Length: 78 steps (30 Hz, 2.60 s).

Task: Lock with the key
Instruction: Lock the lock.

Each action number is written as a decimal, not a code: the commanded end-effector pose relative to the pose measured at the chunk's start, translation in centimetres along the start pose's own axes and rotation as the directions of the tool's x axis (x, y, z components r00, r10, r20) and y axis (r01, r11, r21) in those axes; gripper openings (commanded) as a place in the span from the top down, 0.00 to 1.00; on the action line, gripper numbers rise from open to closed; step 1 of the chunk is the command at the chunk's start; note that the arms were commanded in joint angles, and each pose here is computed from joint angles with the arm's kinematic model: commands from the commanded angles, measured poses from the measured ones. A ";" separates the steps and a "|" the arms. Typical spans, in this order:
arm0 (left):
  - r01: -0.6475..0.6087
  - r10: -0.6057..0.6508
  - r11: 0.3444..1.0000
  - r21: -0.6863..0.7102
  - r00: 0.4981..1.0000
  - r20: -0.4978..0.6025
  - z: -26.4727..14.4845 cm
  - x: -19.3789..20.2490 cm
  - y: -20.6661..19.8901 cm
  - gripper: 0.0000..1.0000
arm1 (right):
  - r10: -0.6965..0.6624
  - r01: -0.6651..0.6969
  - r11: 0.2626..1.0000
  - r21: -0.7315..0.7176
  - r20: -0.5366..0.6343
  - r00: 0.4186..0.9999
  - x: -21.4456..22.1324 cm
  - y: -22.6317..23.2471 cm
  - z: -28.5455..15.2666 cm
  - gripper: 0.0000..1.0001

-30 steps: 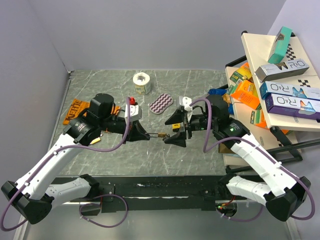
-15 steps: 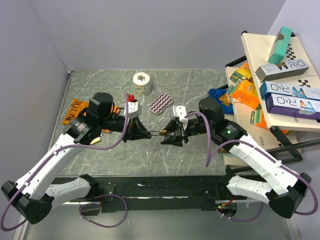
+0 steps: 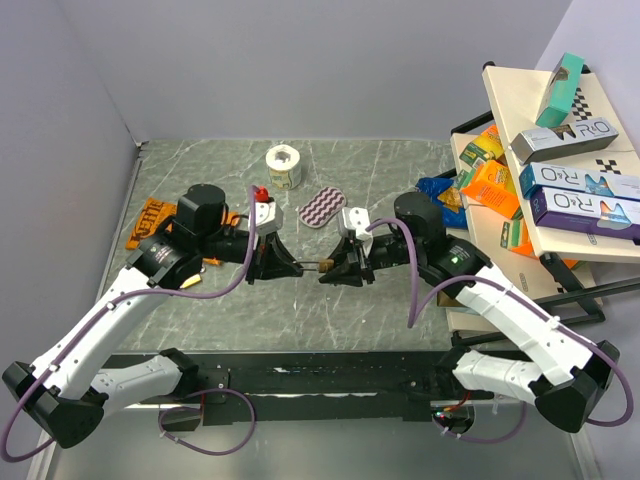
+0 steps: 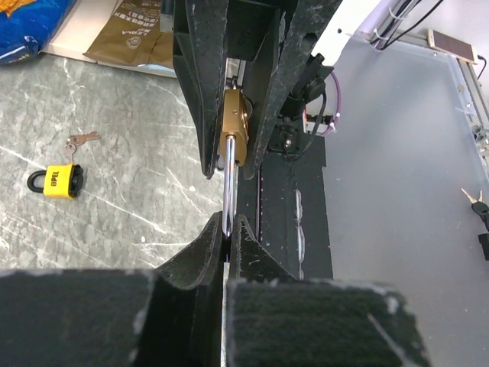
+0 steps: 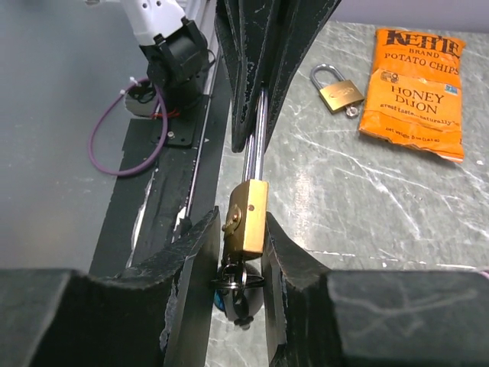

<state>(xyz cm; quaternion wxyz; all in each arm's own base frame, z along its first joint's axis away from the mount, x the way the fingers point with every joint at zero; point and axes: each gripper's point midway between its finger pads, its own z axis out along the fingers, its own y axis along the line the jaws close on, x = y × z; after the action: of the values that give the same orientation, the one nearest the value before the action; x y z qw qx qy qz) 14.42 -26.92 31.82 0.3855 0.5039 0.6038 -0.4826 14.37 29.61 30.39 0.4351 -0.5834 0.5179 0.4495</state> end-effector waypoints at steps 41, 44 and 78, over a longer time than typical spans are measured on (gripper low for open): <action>-0.022 0.023 1.000 -0.005 0.999 0.036 3.2 0.6 -0.7 0.99 | -0.005 0.005 0.998 -0.061 0.000 1.000 -1.5 0.9 0.8 0.30; -0.017 0.017 1.000 -0.020 1.000 0.023 1.7 1.3 -0.1 0.99 | 0.004 -0.005 1.000 -0.021 -0.033 0.999 -0.7 0.4 -0.6 0.23; -0.006 0.007 1.000 -0.014 0.997 0.073 0.5 0.6 -0.1 0.99 | 0.024 -0.024 1.000 0.004 -0.023 0.999 -0.9 -1.3 -0.7 0.50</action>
<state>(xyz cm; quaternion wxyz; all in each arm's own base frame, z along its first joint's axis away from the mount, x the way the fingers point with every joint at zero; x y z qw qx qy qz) 14.61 -26.87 29.42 0.3934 0.4777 0.6219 -0.4798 15.57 28.27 28.93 0.3951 -0.5662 0.5717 0.4433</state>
